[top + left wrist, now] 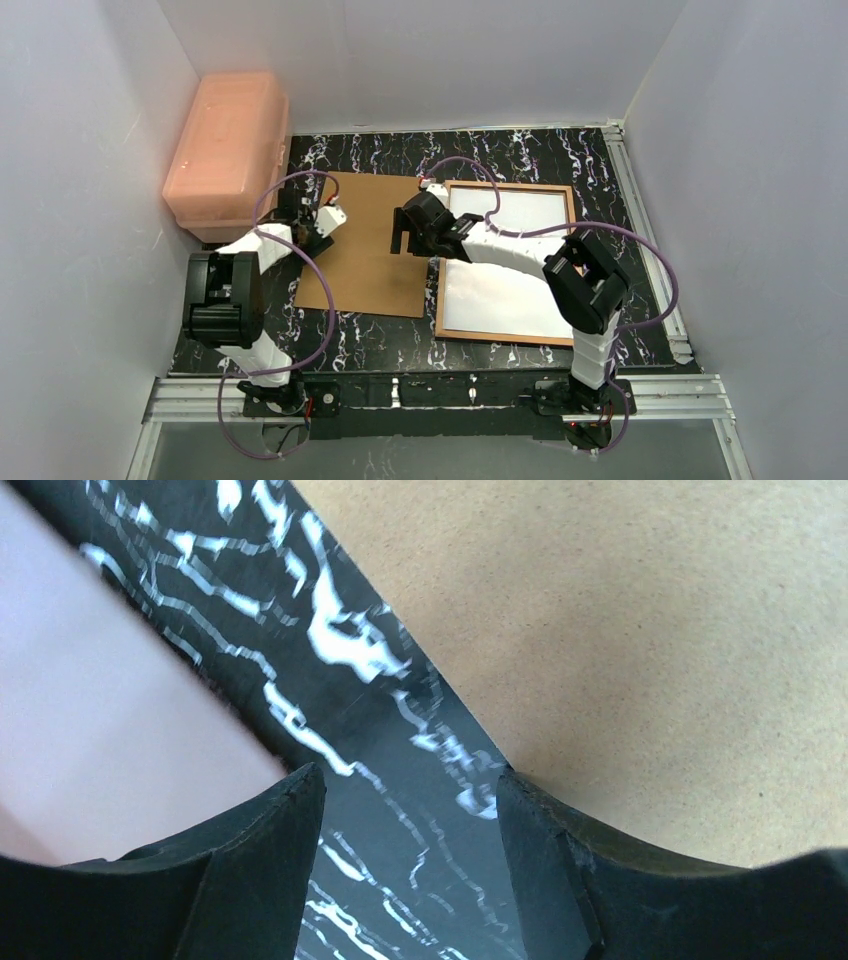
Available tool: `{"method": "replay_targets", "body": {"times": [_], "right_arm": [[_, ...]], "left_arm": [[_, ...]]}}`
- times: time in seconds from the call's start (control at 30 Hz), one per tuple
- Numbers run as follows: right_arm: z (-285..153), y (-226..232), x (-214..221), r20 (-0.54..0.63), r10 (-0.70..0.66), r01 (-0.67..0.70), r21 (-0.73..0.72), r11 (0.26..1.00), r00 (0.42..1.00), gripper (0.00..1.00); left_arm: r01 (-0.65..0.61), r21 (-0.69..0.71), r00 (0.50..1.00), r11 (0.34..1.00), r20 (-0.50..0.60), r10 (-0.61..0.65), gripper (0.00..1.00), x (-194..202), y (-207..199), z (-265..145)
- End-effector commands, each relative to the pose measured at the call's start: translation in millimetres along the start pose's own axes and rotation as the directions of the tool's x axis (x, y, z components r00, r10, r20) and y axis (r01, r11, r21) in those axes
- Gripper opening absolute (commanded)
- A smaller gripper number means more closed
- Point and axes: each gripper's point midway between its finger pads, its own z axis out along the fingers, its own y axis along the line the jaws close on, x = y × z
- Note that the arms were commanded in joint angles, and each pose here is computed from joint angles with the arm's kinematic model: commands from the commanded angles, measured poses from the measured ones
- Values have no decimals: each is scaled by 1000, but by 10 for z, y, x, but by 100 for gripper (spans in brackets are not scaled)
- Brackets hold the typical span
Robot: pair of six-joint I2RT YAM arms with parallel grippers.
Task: Put the photo into the frame
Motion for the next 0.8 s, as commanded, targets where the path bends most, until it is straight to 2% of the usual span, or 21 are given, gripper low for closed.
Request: {"method": "replay_targets", "body": {"times": [0.0,0.13,0.27,0.33,0.47,0.77], "right_arm": [[60,-56,-63,0,8,-8,82,997,1000,99],[91,-197,-80,-14,-18,20,197,980,1000,99],[111,-322,-105,1,-25,23,279,960,1000,99],[126,-331,-95,10,-22,18,276,961,1000,99],[150,-394,-81,1,-18,16,279,960,1000,99],[154,-651,-121,-21,17,-10,291,957,1000,99]], "left_arm": [[37,160,999,986,6,-38,63,-96,-417,-67],[83,127,996,988,-18,-82,63,-26,-259,-151],[183,122,983,976,-44,-179,65,-18,-59,-292],[248,127,969,961,-54,-243,66,-7,37,-384],[301,180,953,936,-21,-302,67,-168,40,-491],[338,166,941,926,-72,-331,67,-114,51,-421]]}}
